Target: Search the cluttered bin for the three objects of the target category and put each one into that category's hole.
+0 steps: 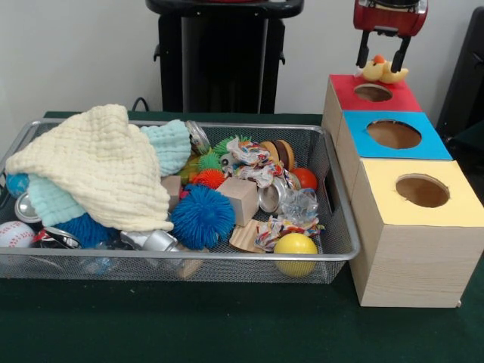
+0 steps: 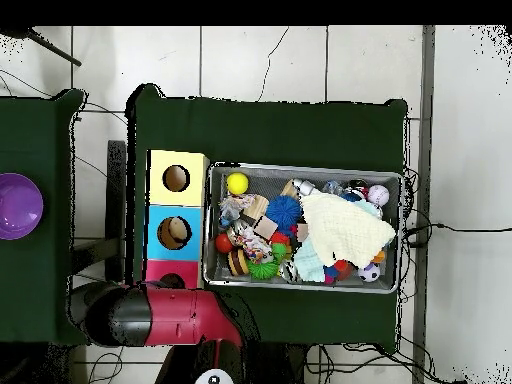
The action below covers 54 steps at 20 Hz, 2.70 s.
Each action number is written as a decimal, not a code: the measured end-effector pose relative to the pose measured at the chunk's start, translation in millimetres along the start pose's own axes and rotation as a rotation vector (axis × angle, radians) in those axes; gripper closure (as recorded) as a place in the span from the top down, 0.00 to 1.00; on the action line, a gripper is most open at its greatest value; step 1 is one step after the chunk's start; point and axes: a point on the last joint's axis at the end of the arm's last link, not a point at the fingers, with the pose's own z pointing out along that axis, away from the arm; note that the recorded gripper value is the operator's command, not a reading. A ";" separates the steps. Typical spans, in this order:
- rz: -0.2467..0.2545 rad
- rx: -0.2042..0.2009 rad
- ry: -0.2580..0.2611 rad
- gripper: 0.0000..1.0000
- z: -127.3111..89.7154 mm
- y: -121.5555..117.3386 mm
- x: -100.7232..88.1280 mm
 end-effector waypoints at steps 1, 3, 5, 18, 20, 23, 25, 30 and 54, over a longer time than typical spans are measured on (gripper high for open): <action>0.000 0.000 0.001 1.00 0.3 -0.1 0.1; 0.001 0.003 0.006 1.00 3.1 -0.9 0.6; 0.002 0.006 0.012 1.00 5.9 -1.5 1.3; 0.004 0.019 0.040 1.00 19.4 -4.2 5.0; 0.004 0.020 0.042 0.00 20.1 -4.5 5.2; 0.004 0.020 0.042 0.00 20.2 -4.4 5.2; 0.004 0.020 0.042 0.00 20.3 -4.4 5.2; 0.005 0.020 0.042 0.00 20.2 -4.6 5.2; -0.027 0.042 0.036 0.00 22.1 -6.9 10.7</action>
